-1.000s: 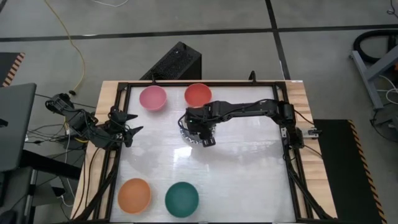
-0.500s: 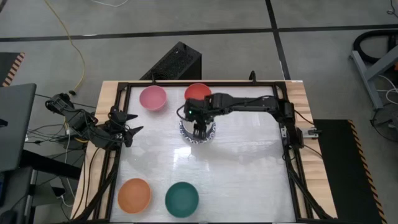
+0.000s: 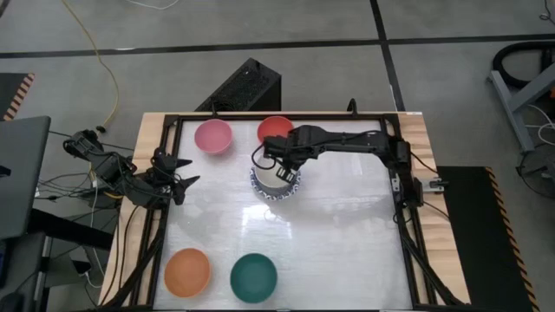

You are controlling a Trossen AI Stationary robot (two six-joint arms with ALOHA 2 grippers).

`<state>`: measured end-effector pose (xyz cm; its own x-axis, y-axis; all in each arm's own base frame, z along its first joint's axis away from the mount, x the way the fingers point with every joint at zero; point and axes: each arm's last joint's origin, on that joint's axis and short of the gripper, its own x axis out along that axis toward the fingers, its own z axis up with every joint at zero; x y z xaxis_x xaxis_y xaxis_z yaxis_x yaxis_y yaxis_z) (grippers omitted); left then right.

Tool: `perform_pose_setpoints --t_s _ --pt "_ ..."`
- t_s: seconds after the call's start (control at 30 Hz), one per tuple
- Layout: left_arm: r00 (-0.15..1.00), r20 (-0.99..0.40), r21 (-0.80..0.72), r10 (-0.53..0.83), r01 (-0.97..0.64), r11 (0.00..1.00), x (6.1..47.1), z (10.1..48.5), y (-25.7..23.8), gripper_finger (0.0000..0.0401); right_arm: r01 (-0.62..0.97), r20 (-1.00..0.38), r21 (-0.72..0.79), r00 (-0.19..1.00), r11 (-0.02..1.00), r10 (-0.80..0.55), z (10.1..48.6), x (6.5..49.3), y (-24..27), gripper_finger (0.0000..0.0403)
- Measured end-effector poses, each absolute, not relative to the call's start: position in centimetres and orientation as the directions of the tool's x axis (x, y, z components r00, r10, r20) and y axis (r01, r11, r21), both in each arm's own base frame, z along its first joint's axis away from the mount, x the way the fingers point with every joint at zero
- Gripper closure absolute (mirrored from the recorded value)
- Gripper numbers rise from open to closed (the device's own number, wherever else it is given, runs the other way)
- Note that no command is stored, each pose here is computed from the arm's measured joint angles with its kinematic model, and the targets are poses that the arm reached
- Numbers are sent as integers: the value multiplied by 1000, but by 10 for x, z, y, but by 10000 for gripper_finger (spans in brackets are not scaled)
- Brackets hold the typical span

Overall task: Nest bowls inside each other
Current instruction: Stack the white bowl on top of the blue bowl

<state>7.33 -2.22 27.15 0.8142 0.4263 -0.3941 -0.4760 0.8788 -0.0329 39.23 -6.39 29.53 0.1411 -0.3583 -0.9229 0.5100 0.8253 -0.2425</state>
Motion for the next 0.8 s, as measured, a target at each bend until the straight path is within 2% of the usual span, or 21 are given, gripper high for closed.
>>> perform_pose_setpoints --t_s 0.47,0.8 --pt "816 -401 -39 415 -469 883 73 271 -23 122 487 -936 -278 57 828 -347 262 388 -64 291" --pt "816 -402 -40 415 -468 883 73 271 -23 122 489 -925 -289 80 823 -372 262 390 -65 291"
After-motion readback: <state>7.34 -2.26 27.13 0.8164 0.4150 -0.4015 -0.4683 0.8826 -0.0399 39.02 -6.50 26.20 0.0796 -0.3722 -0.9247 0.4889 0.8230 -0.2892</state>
